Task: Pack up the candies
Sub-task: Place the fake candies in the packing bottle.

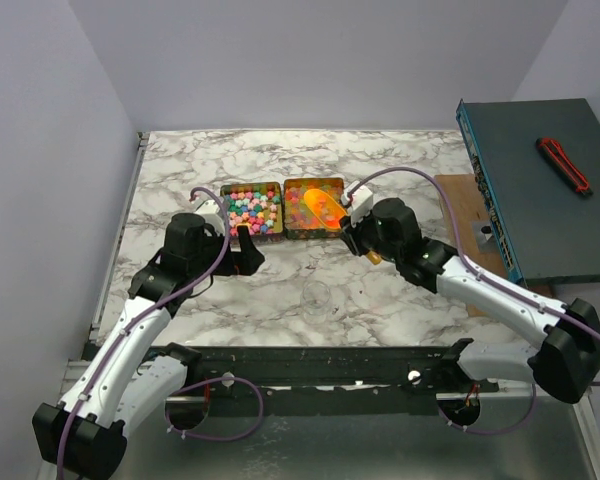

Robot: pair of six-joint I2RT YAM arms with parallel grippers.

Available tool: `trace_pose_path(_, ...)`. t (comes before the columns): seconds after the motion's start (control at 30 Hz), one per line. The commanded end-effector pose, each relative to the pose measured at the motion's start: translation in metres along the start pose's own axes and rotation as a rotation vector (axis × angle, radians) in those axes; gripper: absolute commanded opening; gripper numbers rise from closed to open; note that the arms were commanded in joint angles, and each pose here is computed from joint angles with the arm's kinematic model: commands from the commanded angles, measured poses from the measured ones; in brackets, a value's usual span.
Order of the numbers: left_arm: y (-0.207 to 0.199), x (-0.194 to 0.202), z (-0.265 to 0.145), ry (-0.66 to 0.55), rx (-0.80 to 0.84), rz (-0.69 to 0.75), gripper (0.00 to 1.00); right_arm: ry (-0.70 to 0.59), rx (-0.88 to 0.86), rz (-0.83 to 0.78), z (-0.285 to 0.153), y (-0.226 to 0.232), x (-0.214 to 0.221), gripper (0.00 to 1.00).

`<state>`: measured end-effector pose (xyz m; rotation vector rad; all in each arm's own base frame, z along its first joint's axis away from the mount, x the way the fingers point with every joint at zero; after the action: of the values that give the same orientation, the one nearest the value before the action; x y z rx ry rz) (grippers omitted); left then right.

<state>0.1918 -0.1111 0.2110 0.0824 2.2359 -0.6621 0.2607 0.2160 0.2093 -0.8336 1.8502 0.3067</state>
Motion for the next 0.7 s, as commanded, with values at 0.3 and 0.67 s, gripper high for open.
trace_pose_path(0.3, 0.001, -0.008, -0.012, -0.063, -0.026, 0.019, 0.99, 0.043, 0.029, -0.003, -0.066, 0.024, -0.019, 0.01)
trace_pose_path(0.67, 0.002, -0.009, -0.017, -0.091, -0.036, 0.025, 0.99, 0.098, -0.026, 0.066, -0.104, 0.063, -0.024, 0.01)
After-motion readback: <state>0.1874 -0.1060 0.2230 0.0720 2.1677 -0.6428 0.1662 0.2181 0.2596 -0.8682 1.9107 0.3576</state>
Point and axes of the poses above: each gripper's point midway between its finger pads, its own z axis out along the fingers, its own y axis along the line the jaws close on, x = y × z, the point moved 6 cm from there along -z, back along the fingers, and after that the axes turned 2 degrees about -z, right-handed, at the moved point
